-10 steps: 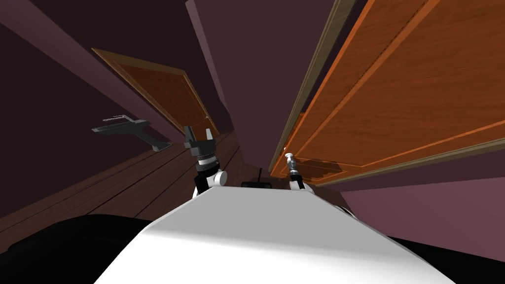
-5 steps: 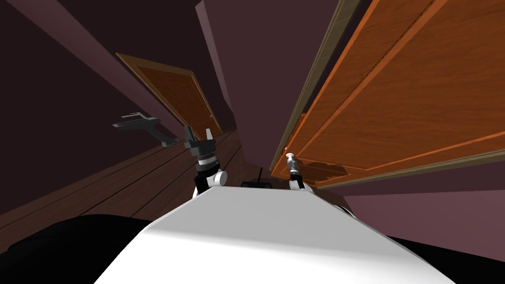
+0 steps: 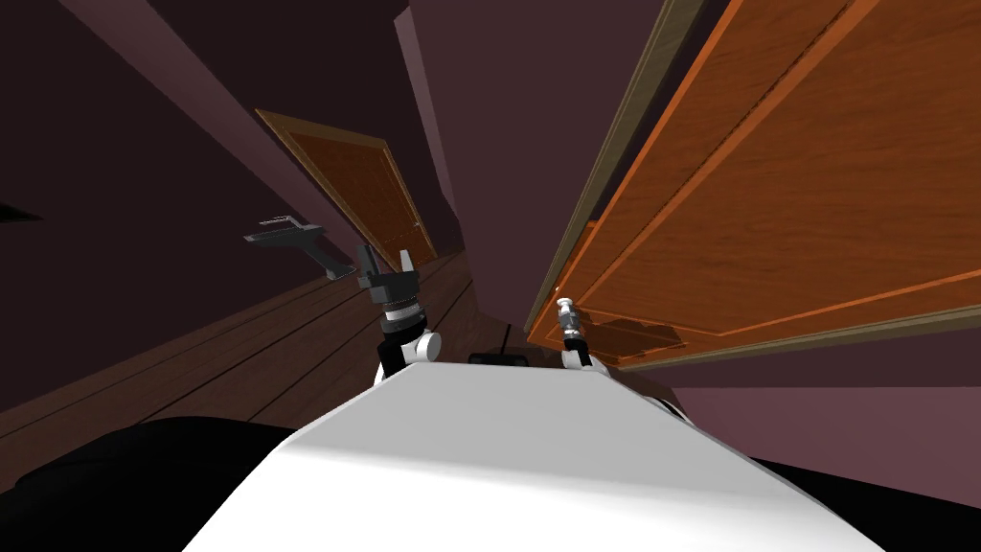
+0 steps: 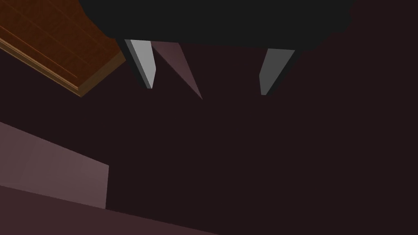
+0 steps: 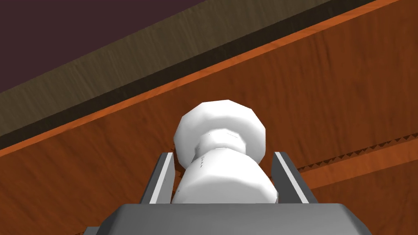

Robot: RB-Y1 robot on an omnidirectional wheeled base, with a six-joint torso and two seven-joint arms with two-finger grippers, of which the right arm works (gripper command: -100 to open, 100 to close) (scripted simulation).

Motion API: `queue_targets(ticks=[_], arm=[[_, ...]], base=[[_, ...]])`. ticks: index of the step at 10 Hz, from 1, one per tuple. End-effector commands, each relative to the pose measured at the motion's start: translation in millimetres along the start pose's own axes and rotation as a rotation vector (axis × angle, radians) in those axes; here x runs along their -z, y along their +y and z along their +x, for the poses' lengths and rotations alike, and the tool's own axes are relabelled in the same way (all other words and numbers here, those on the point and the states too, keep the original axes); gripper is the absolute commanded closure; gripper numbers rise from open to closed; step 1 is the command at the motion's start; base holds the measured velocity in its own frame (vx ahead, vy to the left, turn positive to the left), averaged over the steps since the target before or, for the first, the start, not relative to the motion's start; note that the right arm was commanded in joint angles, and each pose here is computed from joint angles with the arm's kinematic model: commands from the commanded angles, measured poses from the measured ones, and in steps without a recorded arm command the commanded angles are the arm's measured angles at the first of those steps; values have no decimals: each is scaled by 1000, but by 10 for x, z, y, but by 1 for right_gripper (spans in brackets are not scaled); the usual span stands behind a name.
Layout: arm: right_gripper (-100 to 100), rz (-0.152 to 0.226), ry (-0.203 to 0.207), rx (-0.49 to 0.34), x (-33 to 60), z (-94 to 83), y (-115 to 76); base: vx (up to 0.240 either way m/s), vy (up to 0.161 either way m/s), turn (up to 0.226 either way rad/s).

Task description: Pull the door open

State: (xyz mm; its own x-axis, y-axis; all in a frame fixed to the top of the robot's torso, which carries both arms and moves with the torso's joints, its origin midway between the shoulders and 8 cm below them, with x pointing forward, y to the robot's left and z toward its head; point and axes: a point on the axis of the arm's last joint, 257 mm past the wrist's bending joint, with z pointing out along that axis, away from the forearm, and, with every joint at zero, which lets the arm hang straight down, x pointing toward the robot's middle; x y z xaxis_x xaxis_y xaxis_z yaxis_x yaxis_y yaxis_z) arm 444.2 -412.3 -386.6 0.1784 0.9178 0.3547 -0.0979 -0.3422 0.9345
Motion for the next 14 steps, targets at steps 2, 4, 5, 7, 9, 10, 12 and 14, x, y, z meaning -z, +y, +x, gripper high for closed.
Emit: queue_targets(ticks=[2,4,5,7,9,10,12,14], arm=[[100,-12,-20,-96,-20,-38,29],[100,-17,-30,-155,-23,-63,37],[100,-17,-30,-164,-23,-63,37],[100,-22,-39,-214,-27,-89,45],[100,-32,-59,-297,-33,-141,59],[100,-32,-58,-313,-33,-141,59],[100,-38,-67,-363,-35,-166,66],[100,-44,-76,-411,-37,-190,72]], base=[[-67,-37,135],[-63,-15,75],[-45,-10,49],[-50,-23,76],[-61,-23,120],[-54,-28,69],[-51,-20,77],[-48,-21,64]])
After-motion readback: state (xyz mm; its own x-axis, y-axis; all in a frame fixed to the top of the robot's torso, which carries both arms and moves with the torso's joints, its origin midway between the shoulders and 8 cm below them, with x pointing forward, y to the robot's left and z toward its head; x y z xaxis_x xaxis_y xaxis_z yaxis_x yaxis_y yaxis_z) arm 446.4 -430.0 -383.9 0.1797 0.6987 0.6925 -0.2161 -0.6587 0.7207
